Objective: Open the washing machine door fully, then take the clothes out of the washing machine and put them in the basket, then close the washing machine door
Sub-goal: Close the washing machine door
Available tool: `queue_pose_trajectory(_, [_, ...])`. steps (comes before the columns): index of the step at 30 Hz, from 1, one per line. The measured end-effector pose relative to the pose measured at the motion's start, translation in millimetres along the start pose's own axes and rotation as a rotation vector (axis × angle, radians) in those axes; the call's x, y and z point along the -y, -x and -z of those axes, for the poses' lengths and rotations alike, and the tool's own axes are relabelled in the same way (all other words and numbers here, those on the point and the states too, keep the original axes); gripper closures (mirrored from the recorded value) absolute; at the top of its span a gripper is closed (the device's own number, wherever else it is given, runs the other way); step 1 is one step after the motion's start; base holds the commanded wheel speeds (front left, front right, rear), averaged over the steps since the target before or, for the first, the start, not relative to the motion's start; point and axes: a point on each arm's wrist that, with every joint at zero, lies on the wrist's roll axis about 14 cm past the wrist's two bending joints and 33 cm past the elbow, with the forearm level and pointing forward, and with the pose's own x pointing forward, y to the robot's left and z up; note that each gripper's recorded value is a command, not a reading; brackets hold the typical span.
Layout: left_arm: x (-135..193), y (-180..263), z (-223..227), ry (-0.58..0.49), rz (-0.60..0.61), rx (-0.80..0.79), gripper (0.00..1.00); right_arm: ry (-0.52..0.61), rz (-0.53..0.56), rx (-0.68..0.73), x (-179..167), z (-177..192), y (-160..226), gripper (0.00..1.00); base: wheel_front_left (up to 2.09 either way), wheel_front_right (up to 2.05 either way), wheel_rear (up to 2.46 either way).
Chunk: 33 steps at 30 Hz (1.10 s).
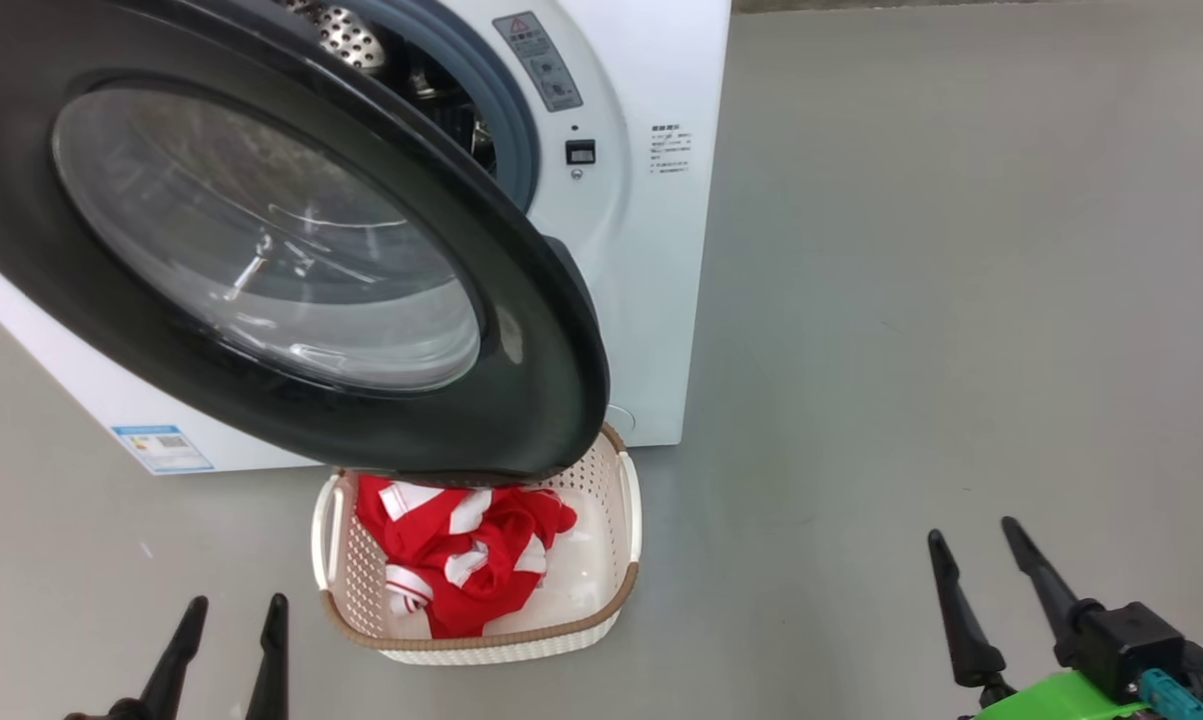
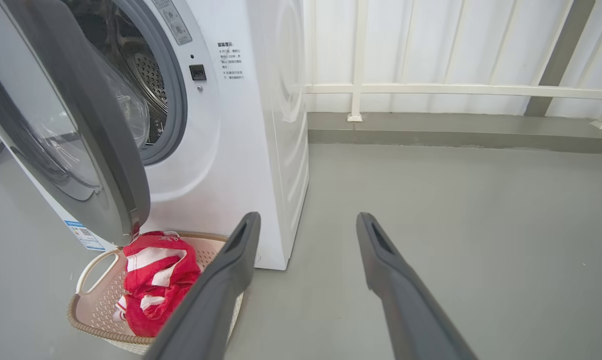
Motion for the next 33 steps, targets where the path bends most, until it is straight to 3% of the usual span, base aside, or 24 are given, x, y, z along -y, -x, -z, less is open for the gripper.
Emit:
queue_pose_trajectory(2, [0, 2, 0, -0.003, -0.002, 0.002, 0.0, -0.004, -0.026, -0.003, -8, 1, -2, 1.0, 0.0, 0.0, 0.0])
queue_pose_trajectory(18, [-24, 32, -12, 0.028, -0.121, 0.053, 0.0, -0.03, -0.389, 0.079, -129, -30, -46, 1.0, 0.0, 0.0, 0.0])
queue_pose_trajectory(33, [-35, 41, -6, 0.041, -0.184, 0.034, 0.0, -0.038, -0.592, 0.108, -204, -42, -82, 1.0, 0.0, 0.0, 0.0])
